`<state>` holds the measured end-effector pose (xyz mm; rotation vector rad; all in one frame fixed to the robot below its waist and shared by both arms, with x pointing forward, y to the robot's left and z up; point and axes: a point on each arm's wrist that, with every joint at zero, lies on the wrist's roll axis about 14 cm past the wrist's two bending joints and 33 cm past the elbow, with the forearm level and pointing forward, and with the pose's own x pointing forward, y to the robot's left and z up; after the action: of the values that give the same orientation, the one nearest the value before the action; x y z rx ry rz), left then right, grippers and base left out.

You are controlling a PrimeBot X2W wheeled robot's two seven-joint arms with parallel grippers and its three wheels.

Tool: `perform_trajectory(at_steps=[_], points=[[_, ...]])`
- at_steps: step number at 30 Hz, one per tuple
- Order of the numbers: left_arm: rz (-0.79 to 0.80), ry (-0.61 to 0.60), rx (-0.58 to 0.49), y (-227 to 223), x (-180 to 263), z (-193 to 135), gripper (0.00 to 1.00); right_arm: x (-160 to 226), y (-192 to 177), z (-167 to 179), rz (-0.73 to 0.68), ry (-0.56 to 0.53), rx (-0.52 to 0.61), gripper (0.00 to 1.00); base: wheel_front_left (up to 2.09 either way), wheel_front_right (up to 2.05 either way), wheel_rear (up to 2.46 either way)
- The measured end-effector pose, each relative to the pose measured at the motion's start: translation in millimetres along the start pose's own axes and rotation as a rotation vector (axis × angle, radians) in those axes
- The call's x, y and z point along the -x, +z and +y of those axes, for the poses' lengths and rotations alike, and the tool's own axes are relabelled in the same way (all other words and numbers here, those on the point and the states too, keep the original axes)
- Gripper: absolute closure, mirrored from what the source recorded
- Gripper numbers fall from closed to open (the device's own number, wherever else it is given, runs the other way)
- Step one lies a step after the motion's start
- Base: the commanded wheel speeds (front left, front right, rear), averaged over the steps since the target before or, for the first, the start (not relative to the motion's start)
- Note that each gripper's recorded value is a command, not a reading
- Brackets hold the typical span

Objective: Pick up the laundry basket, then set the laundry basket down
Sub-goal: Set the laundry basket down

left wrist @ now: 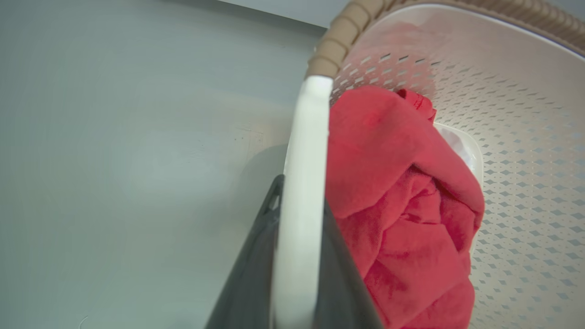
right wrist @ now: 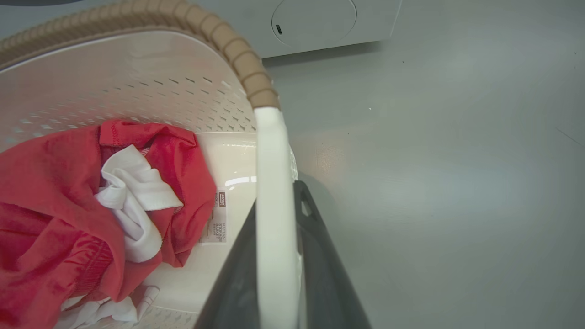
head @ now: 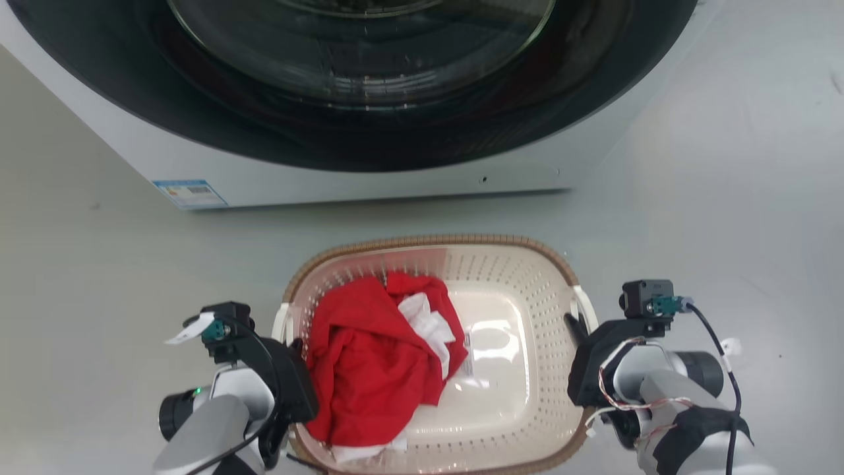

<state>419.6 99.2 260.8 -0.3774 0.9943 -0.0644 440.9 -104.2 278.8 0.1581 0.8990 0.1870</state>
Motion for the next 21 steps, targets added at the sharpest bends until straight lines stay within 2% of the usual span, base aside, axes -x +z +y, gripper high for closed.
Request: perform_trajectory(at_steps=[21], points=[[0.003,0.024,0.002,8,-74,20,1.00,-75,-4,-15,-0.004,0.009,0.043,1.00,0.00,0.00,0.00]])
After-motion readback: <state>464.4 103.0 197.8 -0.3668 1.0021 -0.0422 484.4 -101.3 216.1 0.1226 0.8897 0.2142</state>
